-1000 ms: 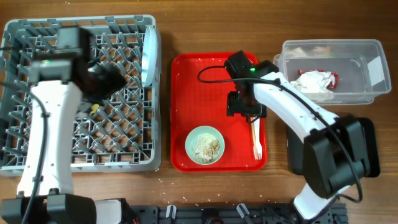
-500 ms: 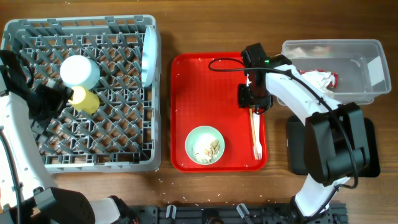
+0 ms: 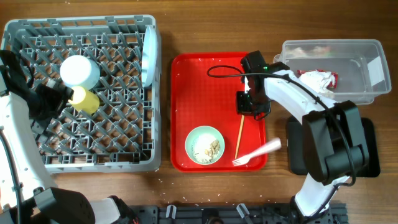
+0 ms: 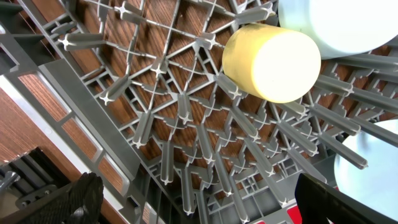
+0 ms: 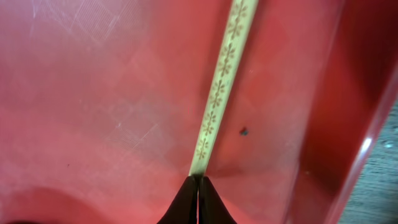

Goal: Sort waste into correct bins and load items into the dishwasher rack
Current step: 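Grasp the wooden chopstick on the tray with the right gripper, then carry the chopstick over the dish rack and release it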

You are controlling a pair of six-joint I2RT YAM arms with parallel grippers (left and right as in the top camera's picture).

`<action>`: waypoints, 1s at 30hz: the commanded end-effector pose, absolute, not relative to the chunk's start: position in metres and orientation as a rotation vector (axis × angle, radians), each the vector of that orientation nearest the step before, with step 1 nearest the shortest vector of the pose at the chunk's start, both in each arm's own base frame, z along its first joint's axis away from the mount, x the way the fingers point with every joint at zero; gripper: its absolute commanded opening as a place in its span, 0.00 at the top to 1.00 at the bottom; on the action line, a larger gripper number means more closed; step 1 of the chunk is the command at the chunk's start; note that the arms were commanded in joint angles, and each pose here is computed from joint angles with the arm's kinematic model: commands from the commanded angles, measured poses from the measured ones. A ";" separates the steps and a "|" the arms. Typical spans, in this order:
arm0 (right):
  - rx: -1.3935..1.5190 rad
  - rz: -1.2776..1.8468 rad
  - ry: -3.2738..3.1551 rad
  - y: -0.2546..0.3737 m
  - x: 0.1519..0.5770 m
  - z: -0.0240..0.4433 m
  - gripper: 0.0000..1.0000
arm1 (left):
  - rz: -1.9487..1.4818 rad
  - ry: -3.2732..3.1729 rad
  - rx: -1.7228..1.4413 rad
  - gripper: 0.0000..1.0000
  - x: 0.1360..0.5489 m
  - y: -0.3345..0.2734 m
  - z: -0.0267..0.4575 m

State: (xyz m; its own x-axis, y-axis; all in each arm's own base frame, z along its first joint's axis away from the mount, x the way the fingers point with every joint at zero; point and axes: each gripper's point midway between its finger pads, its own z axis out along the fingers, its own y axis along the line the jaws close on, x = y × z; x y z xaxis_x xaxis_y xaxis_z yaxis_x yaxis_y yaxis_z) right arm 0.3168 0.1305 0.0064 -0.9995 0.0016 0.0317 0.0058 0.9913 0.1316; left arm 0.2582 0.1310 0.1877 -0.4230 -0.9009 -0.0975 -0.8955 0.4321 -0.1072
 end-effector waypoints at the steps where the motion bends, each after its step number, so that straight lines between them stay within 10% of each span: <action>1: -0.023 -0.267 -3.075 0.140 0.316 0.009 0.96 | -0.073 2.514 -1.613 0.00 0.256 0.130 0.192; 11: -0.030 -0.373 -3.025 0.153 0.314 0.025 0.93 | -0.073 2.514 -1.613 0.00 0.256 0.130 0.192; 13: -0.038 -0.335 -3.011 0.148 0.309 0.024 0.21 | -0.073 2.515 -1.614 0.00 0.256 0.130 0.192; 15: -0.160 -0.155 -3.005 0.129 0.301 0.018 0.16 | -0.073 2.517 -1.615 0.00 0.255 0.129 0.192; 27: -0.293 0.022 -3.039 0.145 0.277 -0.013 0.64 | -0.073 2.517 -1.615 0.00 0.255 0.129 0.192; 30: -0.291 0.074 -3.065 0.150 0.275 -0.013 0.93 | -0.073 2.517 -1.615 0.00 0.255 0.129 0.192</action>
